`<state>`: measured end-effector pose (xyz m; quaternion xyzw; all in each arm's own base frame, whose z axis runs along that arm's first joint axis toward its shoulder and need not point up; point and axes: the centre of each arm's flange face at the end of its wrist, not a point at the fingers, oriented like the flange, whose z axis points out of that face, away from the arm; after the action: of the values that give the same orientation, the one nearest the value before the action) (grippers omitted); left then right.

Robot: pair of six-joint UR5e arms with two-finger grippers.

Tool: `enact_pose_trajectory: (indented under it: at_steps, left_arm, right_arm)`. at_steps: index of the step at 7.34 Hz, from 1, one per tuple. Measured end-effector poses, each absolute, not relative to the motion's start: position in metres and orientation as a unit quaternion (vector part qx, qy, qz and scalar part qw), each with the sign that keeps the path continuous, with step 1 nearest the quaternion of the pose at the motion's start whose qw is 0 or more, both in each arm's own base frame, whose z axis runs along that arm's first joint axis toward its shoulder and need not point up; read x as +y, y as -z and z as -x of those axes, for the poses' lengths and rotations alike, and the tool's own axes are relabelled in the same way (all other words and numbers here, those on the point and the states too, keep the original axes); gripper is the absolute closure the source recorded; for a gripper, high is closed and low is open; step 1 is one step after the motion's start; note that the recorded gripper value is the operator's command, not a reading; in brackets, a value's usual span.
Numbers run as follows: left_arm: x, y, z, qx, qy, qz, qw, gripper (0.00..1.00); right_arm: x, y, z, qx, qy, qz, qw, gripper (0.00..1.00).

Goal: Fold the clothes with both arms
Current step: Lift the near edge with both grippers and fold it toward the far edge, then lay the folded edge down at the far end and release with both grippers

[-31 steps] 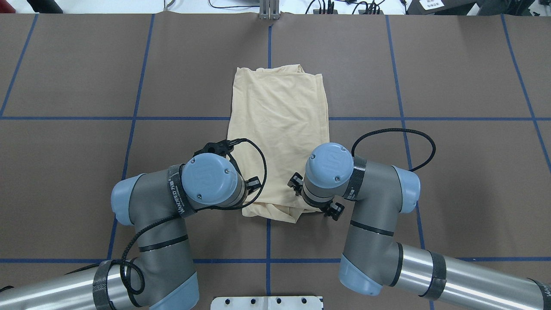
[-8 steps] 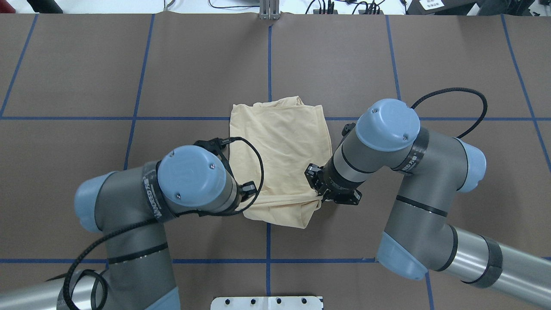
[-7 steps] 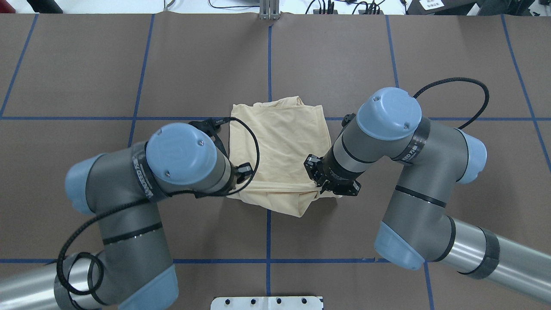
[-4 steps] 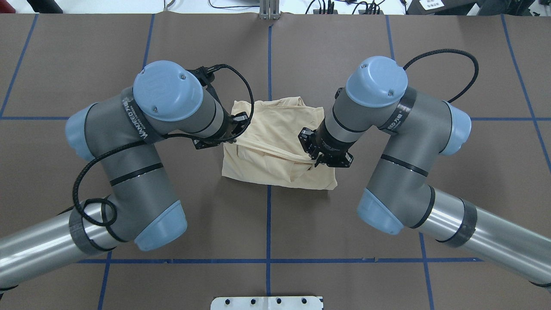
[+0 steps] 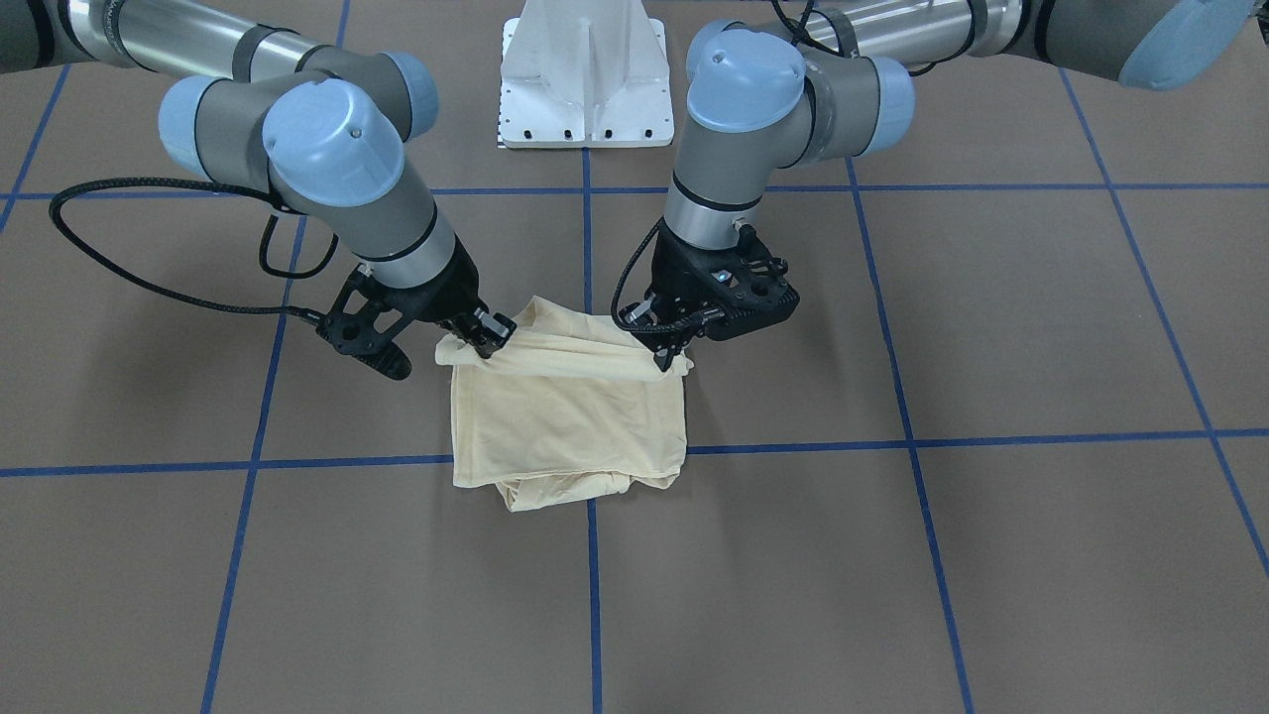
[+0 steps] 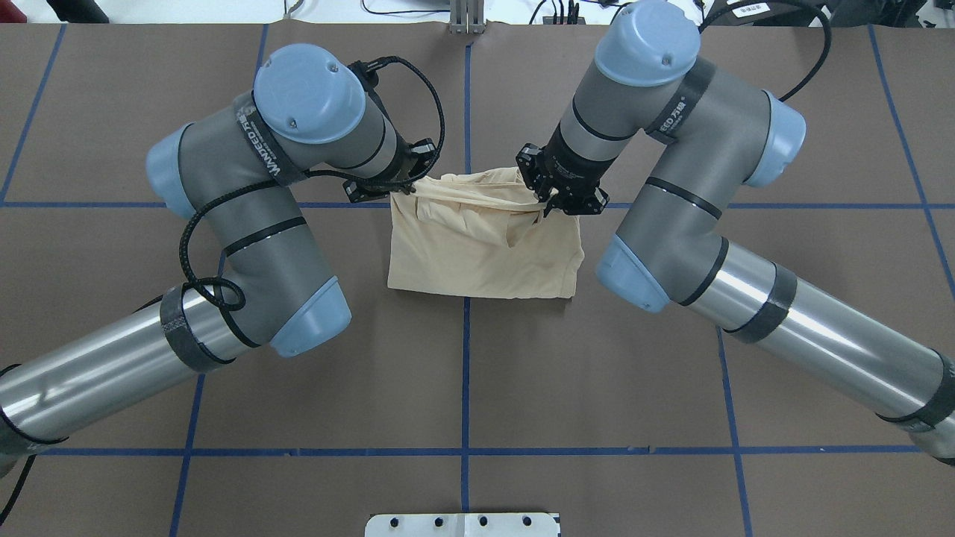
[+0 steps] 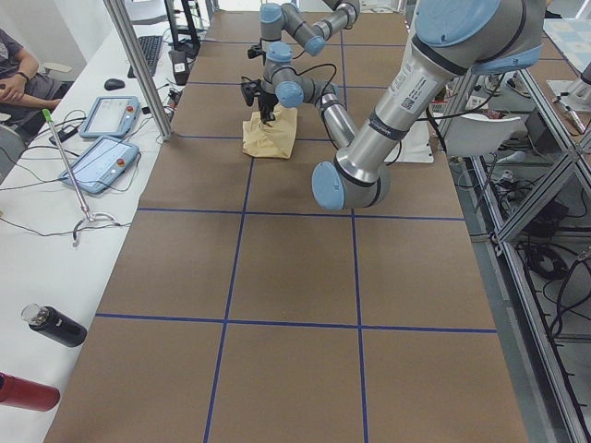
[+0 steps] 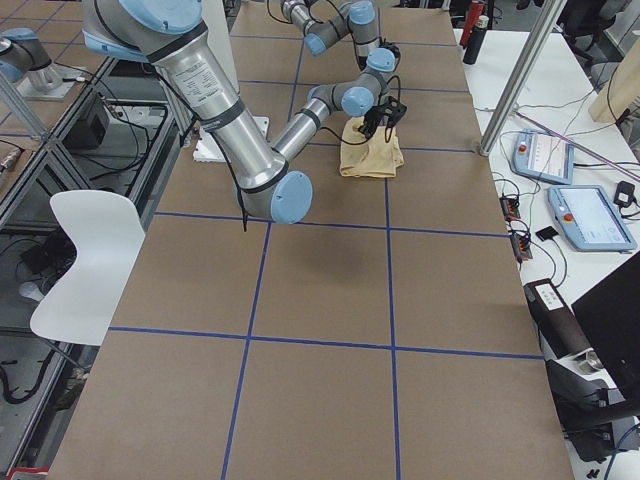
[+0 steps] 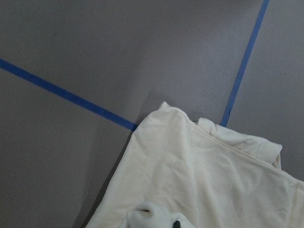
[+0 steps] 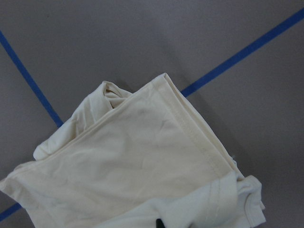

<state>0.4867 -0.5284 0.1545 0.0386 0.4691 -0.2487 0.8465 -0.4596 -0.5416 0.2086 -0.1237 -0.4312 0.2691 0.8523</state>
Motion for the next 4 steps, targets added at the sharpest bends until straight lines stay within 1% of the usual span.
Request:
enact_pose_trajectory:
  at_steps: [2, 4]
  left_arm:
    - [-0.564, -0.156, -0.499, 0.481, 0.257, -0.05, 0.837, 1.0]
    - [-0.588, -0.174, -0.522, 0.483, 0.269, -0.047, 0.832, 1.0]
  right_arm:
    - [-0.572, -0.214, 0.468, -0.428, -0.274, 0.119, 0.853, 1.0]
    - [-0.593, -0.22, 0.479, -0.428, -0.276, 0.116, 0.853, 1.0]
